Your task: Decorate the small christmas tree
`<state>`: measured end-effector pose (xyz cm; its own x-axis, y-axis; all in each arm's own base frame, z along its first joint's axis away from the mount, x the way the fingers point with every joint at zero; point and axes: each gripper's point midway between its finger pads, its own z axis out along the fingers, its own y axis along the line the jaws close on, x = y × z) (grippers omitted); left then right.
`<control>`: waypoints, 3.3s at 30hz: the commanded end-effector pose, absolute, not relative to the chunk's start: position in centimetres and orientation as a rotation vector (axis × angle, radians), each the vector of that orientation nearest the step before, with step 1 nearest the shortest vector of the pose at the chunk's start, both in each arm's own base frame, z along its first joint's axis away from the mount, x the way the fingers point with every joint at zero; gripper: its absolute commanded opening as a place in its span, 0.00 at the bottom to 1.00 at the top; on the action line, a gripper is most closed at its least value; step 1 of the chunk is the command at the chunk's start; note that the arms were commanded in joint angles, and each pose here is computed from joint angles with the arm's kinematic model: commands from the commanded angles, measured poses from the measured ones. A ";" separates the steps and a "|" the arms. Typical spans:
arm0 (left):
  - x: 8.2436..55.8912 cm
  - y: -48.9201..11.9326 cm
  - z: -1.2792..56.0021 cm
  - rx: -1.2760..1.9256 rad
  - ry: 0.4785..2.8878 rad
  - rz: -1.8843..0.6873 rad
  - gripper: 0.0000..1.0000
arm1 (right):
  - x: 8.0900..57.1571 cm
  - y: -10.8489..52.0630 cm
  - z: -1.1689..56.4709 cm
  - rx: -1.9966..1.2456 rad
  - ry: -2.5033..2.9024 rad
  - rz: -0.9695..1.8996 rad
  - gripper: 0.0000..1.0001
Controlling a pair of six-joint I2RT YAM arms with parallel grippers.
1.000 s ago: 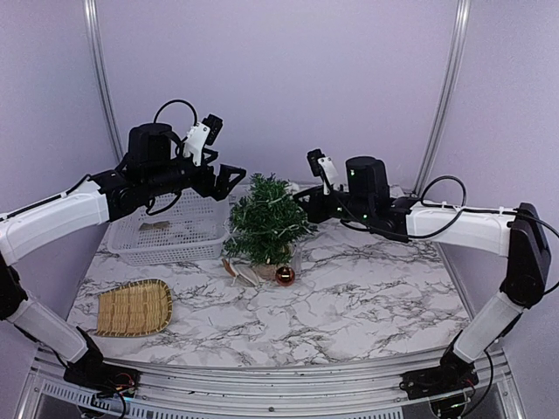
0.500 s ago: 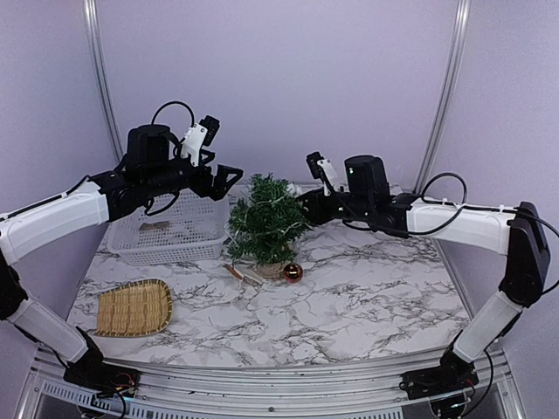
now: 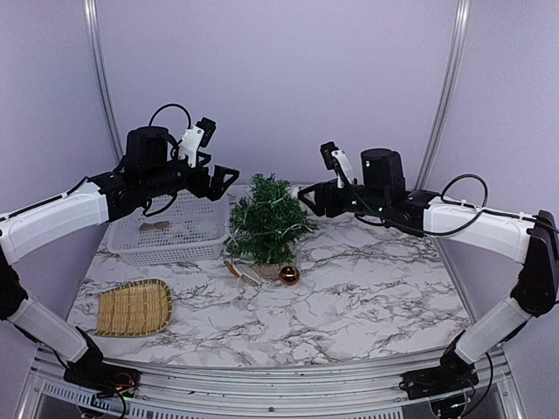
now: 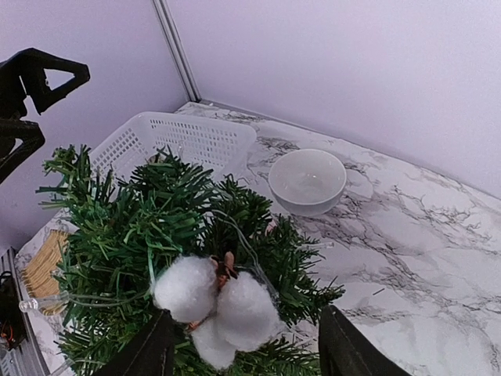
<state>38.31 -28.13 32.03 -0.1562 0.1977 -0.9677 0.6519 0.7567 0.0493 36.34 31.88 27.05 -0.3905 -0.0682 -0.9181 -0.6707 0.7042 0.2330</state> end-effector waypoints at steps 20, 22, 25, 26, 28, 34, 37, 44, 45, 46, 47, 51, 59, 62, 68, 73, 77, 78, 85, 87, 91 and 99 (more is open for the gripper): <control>40.8 -23.7 30.3 0.420 1.897 -0.473 0.99 | 36.9 33.2 27.3 -0.628 1.852 0.814 0.39; 41.4 -22.5 29.4 0.335 1.958 -0.474 0.99 | 36.8 32.8 27.9 -0.621 1.844 0.798 0.44; 42.4 -20.2 28.1 0.205 2.034 -0.445 0.99 | 36.5 32.3 29.0 -0.610 1.823 0.784 0.52; 42.6 -19.5 27.5 0.172 2.064 -0.434 0.99 | 36.4 32.1 29.3 -0.605 1.817 0.777 0.54; 43.2 -17.3 26.6 0.076 2.100 -0.386 0.99 | 36.4 31.7 29.9 -0.591 1.808 0.763 0.59; 44.4 -10.2 23.0 -0.214 2.220 -0.245 0.99 | 36.3 30.7 30.9 -0.572 1.798 0.733 0.71; 44.5 -6.5 20.0 -0.378 2.314 -0.166 0.99 | 36.1 30.1 30.7 -0.566 1.820 0.716 0.74; 45.3 -4.1 13.8 -0.423 2.492 -0.179 0.99 | 36.1 29.5 32.1 -0.544 1.803 0.698 0.78; 45.5 -3.8 13.2 -0.407 2.508 -0.151 0.99 | 36.1 29.4 32.2 -0.541 1.804 0.695 0.79; 45.9 -3.5 12.8 -0.396 2.517 -0.129 0.99 | 36.1 29.3 32.2 -0.541 1.804 0.696 0.79; 46.2 -3.1 12.3 -0.388 2.526 -0.103 0.99 | 36.0 29.3 32.2 -0.543 1.804 0.696 0.80; 47.8 -2.0 10.1 -0.327 2.564 -0.020 0.99 | 35.9 29.2 32.6 -0.535 1.801 0.696 0.81; 50.7 -2.5 7.0 -0.101 2.626 0.011 0.99 | 36.1 29.1 32.7 -0.532 1.811 0.685 0.82; 50.9 -2.3 5.6 -0.057 2.651 0.032 0.99 | 36.3 29.0 32.7 -0.529 1.813 0.680 0.82; 50.5 -3.3 3.8 -0.025 2.701 -0.077 0.98 | 36.6 29.1 32.5 -0.536 1.819 0.674 0.82; 49.1 -5.7 3.6 -0.043 2.725 -0.287 0.90 | 36.7 29.2 32.4 -0.539 1.820 0.675 0.82; 47.5 -8.0 3.6 -0.053 2.744 -0.458 0.85 | 36.8 29.3 32.3 -0.543 1.818 0.673 0.83; 47.2 -8.5 3.7 -0.049 2.746 -0.483 0.84 | 36.8 29.4 32.3 -0.547 1.818 0.674 0.82; 46.3 -10.7 6.7 0.037 2.690 -0.590 0.77 | 36.9 29.6 32.1 -0.561 1.820 0.683 0.83; 46.6 -10.1 7.8 0.073 2.661 -0.532 0.76 | 36.8 29.7 32.2 -0.561 1.818 0.685 0.83; 46.9 -9.0 9.1 0.240 2.609 -0.385 0.75 | 36.7 29.7 32.1 -0.564 1.821 0.691 0.83; 44.8 -8.8 7.8 0.762 2.560 -0.272 0.70 | 36.6 29.8 32.1 -0.571 1.819 0.700 0.83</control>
<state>47.08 -9.13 8.85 -0.8130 0.2565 -0.5226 0.3807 0.9134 -0.1439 36.30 29.77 30.36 -0.3585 -0.0699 -0.9309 -0.6615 0.7227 0.2005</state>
